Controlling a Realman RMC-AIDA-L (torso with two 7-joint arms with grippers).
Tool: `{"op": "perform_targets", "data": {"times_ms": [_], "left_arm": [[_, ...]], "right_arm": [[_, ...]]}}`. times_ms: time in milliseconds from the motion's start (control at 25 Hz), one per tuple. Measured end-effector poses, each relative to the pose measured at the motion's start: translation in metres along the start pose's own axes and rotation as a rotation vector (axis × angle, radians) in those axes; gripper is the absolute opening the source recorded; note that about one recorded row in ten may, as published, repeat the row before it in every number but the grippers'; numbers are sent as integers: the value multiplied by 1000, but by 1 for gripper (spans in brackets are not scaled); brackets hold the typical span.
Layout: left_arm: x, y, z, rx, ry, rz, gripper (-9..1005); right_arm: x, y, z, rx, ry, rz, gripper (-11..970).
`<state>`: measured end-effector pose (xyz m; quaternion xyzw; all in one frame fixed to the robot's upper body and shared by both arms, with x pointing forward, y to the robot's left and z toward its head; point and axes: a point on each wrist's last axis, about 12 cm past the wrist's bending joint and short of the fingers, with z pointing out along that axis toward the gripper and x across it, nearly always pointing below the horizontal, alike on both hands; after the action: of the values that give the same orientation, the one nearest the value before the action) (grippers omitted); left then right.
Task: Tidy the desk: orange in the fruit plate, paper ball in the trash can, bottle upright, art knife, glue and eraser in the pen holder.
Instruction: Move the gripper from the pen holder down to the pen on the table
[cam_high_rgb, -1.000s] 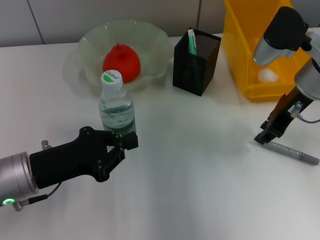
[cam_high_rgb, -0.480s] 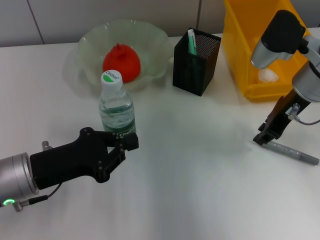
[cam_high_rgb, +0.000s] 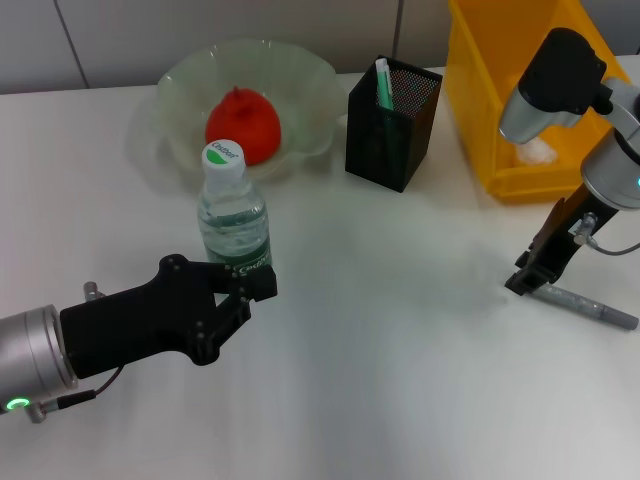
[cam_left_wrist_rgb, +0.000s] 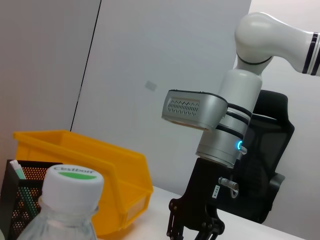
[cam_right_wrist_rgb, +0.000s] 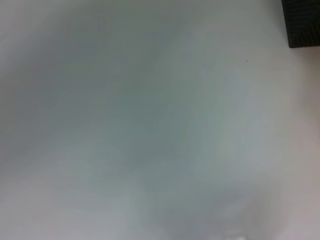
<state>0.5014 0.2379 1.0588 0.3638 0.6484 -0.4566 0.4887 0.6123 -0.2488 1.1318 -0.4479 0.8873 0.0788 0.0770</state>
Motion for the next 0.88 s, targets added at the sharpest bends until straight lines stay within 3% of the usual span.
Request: {"op": "perform_targets", "data": {"times_ms": [880], "left_arm": [[-1,1,0,0,1,5,14]], "right_arm": [[5,1,5,-15,5,26,306]]}}
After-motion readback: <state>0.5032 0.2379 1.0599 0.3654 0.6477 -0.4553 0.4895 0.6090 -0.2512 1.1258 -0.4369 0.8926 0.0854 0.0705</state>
